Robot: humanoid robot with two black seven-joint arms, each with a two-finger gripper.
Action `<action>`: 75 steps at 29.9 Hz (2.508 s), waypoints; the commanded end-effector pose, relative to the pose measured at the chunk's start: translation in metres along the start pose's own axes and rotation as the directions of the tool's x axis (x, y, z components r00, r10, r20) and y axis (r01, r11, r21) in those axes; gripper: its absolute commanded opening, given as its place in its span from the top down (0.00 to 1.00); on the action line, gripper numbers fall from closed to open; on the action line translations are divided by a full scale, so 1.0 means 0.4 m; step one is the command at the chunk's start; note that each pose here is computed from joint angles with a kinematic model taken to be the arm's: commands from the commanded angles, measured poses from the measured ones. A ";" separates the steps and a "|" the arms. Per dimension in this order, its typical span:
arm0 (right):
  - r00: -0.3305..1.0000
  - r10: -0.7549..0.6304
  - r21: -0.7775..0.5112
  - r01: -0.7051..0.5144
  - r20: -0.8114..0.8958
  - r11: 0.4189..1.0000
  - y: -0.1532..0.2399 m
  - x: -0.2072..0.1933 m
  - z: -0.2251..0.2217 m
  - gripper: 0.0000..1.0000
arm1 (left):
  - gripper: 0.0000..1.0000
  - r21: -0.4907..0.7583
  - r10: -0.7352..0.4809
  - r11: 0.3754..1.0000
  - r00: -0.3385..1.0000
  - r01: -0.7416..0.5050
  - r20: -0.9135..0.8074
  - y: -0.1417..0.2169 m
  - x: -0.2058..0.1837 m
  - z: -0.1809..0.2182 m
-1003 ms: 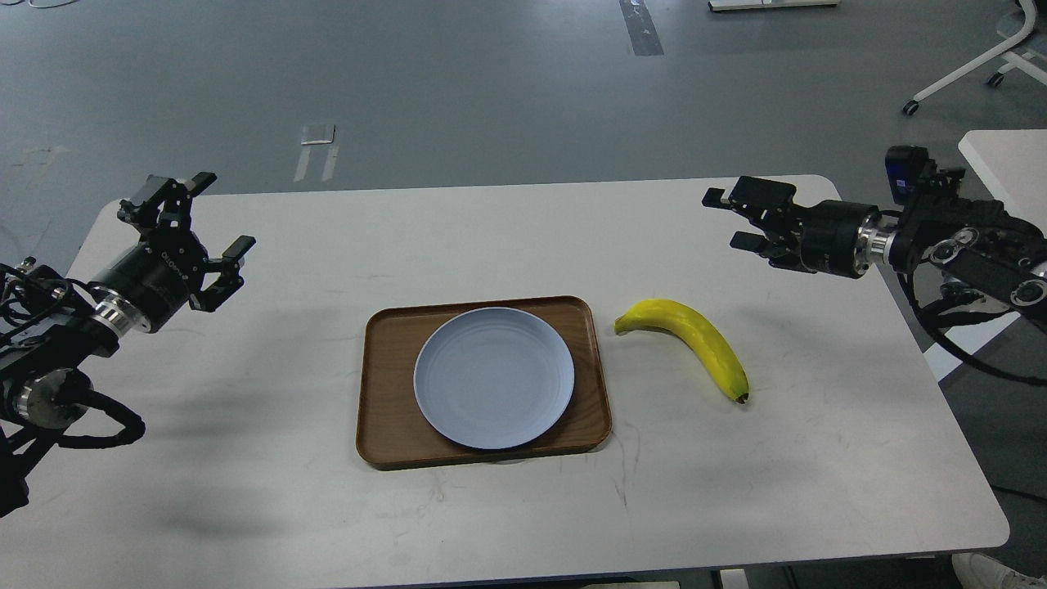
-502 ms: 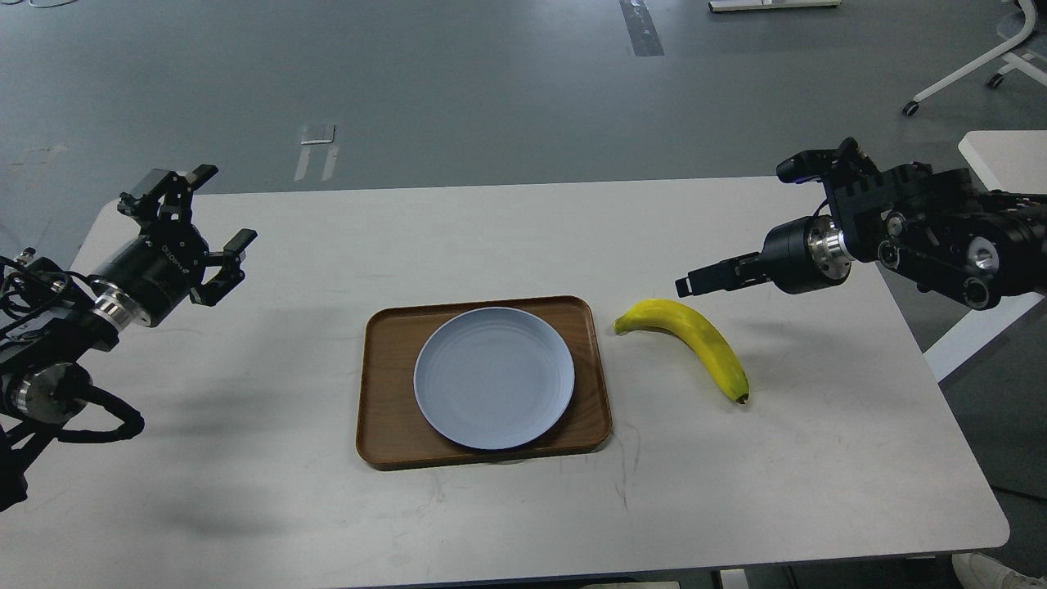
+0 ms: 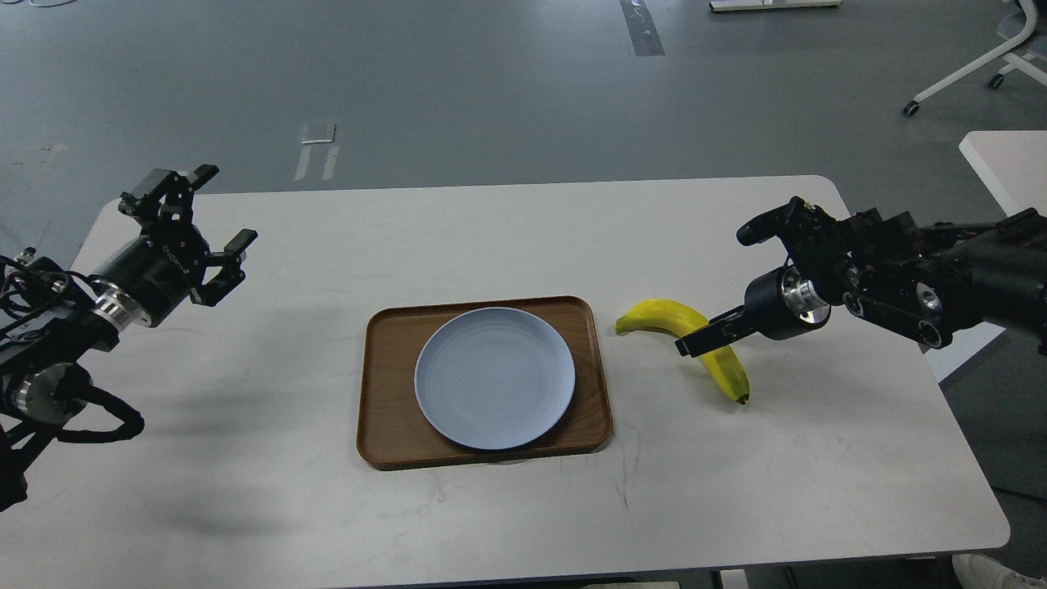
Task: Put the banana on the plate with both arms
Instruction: 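Reach the right gripper down to the yellow banana and grasp it, then lift the banana and carry it over the plate, then lower the banana onto the plate and open the right gripper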
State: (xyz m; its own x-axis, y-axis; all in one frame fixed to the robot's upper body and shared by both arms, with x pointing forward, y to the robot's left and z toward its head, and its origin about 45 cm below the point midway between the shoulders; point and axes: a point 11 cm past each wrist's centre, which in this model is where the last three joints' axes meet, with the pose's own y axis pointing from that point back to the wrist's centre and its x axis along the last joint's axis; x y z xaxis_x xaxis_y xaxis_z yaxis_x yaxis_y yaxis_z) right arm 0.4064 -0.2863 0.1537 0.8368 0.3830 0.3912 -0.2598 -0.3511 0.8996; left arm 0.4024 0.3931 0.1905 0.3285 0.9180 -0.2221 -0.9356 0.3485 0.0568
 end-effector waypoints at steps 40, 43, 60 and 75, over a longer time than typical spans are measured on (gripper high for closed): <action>0.957 0.057 0.203 0.002 -0.283 0.979 -0.024 0.242 -0.404 1.00 | 0.02 -0.008 0.024 1.000 0.999 -0.024 0.027 0.020 0.033 0.033; 0.960 0.050 0.225 0.014 -0.276 0.974 -0.046 0.234 -0.432 1.00 | 0.02 -0.007 0.025 1.000 0.999 -0.024 0.026 0.021 0.034 0.032; 0.980 0.053 0.224 -0.008 -0.193 0.974 -0.111 0.210 -0.410 0.94 | 0.02 -0.012 0.023 1.000 0.999 -0.023 0.025 0.017 0.032 0.036; 0.997 0.038 0.290 -0.016 -0.070 0.957 -0.111 0.206 -0.432 0.81 | 0.02 -0.012 0.023 1.000 0.999 -0.023 0.025 0.017 0.032 0.036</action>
State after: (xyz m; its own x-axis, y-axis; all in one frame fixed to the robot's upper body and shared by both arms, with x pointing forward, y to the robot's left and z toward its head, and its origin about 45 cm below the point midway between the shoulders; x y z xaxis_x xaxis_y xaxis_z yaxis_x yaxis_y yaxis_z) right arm 0.4057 -0.0916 0.1801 0.7730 0.4400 0.4571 -0.1371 -0.5876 0.7975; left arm 0.4020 0.4100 0.2019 0.3098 0.9304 -0.1959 -0.9444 0.3250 0.0500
